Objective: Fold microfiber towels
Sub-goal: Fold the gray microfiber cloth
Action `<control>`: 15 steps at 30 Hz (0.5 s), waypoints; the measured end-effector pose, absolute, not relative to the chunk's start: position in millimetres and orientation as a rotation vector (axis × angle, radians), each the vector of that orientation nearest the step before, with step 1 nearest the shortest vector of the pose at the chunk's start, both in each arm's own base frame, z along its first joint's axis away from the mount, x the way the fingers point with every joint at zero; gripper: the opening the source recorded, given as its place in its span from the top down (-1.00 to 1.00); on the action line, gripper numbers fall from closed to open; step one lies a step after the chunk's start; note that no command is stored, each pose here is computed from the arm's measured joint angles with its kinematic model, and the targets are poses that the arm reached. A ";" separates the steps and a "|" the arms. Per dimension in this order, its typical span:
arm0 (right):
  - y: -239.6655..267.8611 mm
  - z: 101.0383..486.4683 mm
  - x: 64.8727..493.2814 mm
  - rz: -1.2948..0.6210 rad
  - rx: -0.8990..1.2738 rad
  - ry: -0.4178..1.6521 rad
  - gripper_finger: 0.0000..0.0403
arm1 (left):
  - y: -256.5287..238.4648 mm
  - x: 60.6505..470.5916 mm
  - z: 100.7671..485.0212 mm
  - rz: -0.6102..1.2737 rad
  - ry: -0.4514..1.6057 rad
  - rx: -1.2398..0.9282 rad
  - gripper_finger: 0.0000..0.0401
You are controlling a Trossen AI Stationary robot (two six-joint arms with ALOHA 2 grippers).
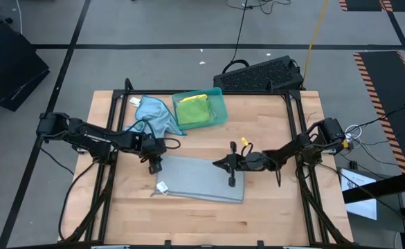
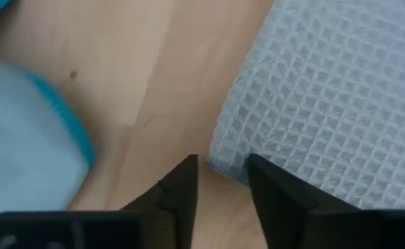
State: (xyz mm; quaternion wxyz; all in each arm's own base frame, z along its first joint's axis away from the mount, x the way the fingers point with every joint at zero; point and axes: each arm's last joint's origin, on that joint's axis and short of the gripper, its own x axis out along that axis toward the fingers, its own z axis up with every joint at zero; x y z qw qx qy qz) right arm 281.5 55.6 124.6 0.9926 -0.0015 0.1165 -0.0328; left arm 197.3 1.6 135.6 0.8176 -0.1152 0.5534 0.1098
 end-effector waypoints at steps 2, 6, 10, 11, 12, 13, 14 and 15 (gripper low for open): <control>55.9 129.0 286.5 -0.068 -0.004 0.217 1.00 | 1.7 195.1 133.3 0.252 1.185 -0.258 0.48; 57.9 135.4 299.4 -0.068 -0.014 0.187 1.00 | -0.1 196.3 133.5 0.235 1.172 -0.237 0.77; 56.7 140.2 320.6 -0.089 0.033 0.155 1.00 | -2.9 202.4 138.8 0.199 1.131 -0.149 0.95; 56.0 140.9 327.3 -0.096 0.051 0.153 0.99 | -4.0 204.7 141.6 0.196 1.120 -0.121 0.95; 55.6 142.7 335.4 -0.104 0.069 0.155 0.98 | -4.8 206.9 144.7 0.195 1.111 -0.094 0.95; 54.7 145.0 343.6 -0.112 0.081 0.166 0.96 | -5.7 208.9 147.8 0.191 1.106 -0.070 0.96; 53.8 146.2 351.3 -0.121 0.091 0.194 0.93 | -6.8 211.0 151.4 0.186 1.104 -0.049 0.97; 52.7 148.4 359.2 -0.131 0.093 0.227 0.89 | -8.0 213.2 155.3 0.182 1.101 -0.034 0.98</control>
